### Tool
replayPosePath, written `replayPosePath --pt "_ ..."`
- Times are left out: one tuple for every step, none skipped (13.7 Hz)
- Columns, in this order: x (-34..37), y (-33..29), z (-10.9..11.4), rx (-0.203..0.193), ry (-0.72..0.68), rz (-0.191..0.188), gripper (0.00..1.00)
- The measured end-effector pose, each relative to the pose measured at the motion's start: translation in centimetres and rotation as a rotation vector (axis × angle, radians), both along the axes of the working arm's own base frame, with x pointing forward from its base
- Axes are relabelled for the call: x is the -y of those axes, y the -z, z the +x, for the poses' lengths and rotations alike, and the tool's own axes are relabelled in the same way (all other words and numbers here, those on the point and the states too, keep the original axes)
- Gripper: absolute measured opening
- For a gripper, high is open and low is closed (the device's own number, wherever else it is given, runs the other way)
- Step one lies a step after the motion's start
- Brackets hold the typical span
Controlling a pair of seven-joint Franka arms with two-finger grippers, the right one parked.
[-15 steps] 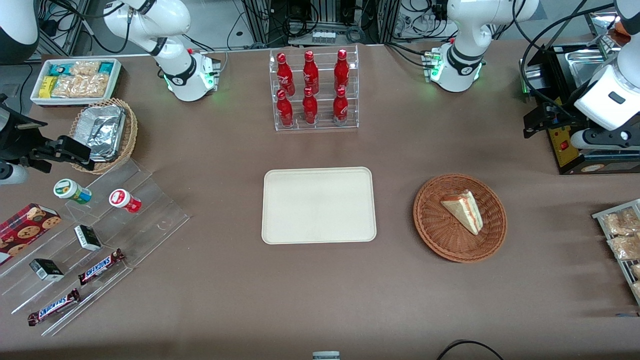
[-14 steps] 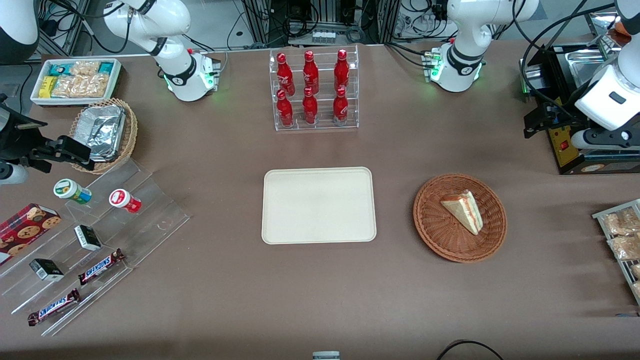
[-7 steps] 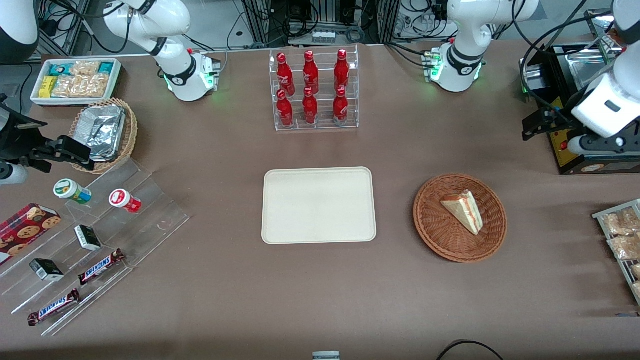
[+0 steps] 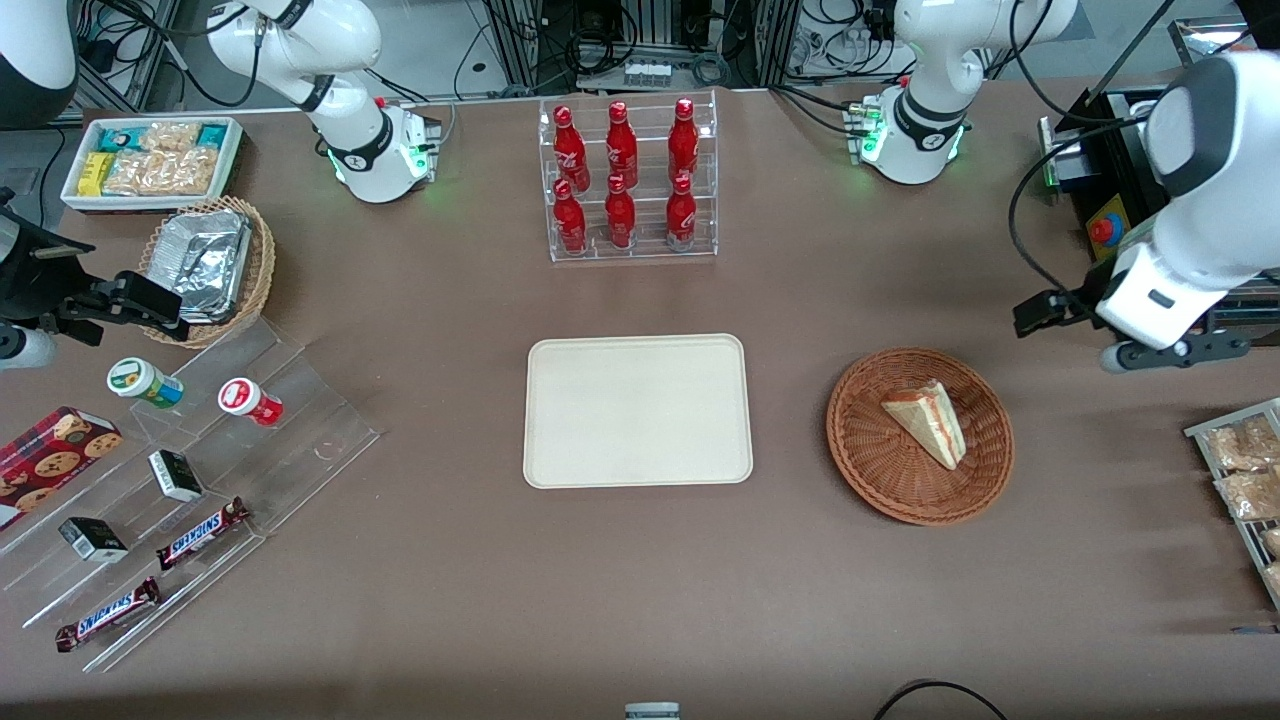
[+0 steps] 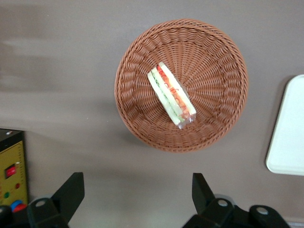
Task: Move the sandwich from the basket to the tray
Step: 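Move the left gripper over the wicker basket toward the sandwich, then lower the open left gripper onto the wrapped sandwich and close it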
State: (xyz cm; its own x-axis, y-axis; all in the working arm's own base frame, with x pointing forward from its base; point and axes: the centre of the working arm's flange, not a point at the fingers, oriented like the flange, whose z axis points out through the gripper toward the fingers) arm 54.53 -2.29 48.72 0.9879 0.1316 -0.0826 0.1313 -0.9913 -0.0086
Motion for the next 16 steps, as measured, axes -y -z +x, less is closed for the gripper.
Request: replayPosePath --pt "0.0 1.1 0.0 0.012 -0.034 0.002 1.0" --pt "0.2 2.0 -0.1 0.028 -0.073 0.004 1.0" --pt "0.4 3.1 -0.1 0.046 -0.115 0.006 1.0" --pt "0.7 4.1 -0.2 0.062 -0.158 0.006 1.0" --pt "1.2 5.1 -0.4 0.075 -0.199 0.007 1.0" --pt "1.8 5.8 -0.5 0.086 -0.237 0.007 1.0" --pt "2.3 6.4 -0.5 0.09 -0.267 0.007 1.0" --pt "2.9 7.0 -0.5 0.089 -0.294 0.007 1.0" --pt "3.5 7.7 -0.3 0.09 -0.315 0.007 1.0" --pt "4.0 8.4 -0.1 0.092 -0.329 0.005 1.0" --pt "4.4 9.3 0.2 0.091 -0.34 0.003 1.0" --pt "4.8 10.4 0.4 0.086 -0.349 0.003 1.0" --pt "5.1 11.7 0.7 0.077 -0.352 0.002 1.0" --pt "5.3 12.9 0.9 0.068 -0.353 0.002 1.0" --pt "5.4 13.9 1.0 0.06 -0.356 0.002 1.0" --pt "5.4 14.8 1.2 0.05 -0.362 0.004 1.0"
